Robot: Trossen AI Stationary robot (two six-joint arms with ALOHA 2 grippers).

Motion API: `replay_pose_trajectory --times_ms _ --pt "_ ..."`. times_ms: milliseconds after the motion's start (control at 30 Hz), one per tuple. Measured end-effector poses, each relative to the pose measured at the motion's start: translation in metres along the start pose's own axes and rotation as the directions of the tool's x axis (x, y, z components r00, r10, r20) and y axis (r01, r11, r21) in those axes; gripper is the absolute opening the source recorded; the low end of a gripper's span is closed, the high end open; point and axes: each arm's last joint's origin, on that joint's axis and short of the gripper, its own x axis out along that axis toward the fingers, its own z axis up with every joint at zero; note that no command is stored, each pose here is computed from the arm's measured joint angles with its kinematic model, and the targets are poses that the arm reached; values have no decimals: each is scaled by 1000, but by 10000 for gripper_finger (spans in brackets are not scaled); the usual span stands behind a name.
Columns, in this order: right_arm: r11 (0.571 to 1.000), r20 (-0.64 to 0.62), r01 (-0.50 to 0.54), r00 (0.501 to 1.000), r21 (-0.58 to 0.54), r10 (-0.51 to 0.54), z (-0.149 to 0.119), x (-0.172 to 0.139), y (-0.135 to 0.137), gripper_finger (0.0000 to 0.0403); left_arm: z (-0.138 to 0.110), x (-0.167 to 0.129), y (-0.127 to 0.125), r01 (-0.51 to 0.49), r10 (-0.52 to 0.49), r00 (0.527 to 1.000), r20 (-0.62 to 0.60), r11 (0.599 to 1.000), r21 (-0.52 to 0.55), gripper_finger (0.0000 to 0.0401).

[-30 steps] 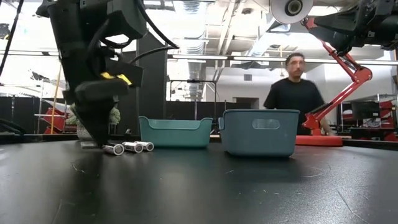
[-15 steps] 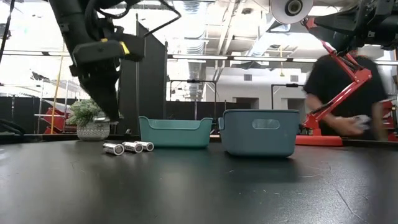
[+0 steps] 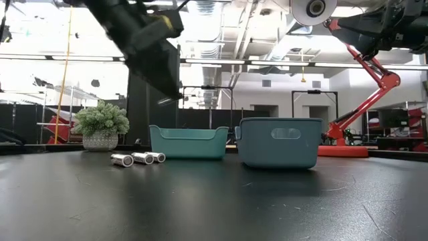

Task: Sort batteries
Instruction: Put the silver battery into the light blue bin

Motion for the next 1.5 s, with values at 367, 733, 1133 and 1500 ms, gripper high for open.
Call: replay_pose_trajectory --times_ms 367,733,1133,1500 --pt "1000 -1 0 1000 15 0 0 0 0 207 17 23 48 -100 100 995 -1 995 -17 16" --pt "1000 -4 0 1000 14 0 0 0 0 207 19 26 58 -130 129 992 -11 991 -16 94" --pt "1000 -4 0 1000 14 0 0 0 0 207 7 21 46 -97 102 991 -90 993 60 133" --pt "1000 -4 0 1000 14 0 0 0 0 207 -9 -2 -3 131 -102 988 -117 954 270 102"
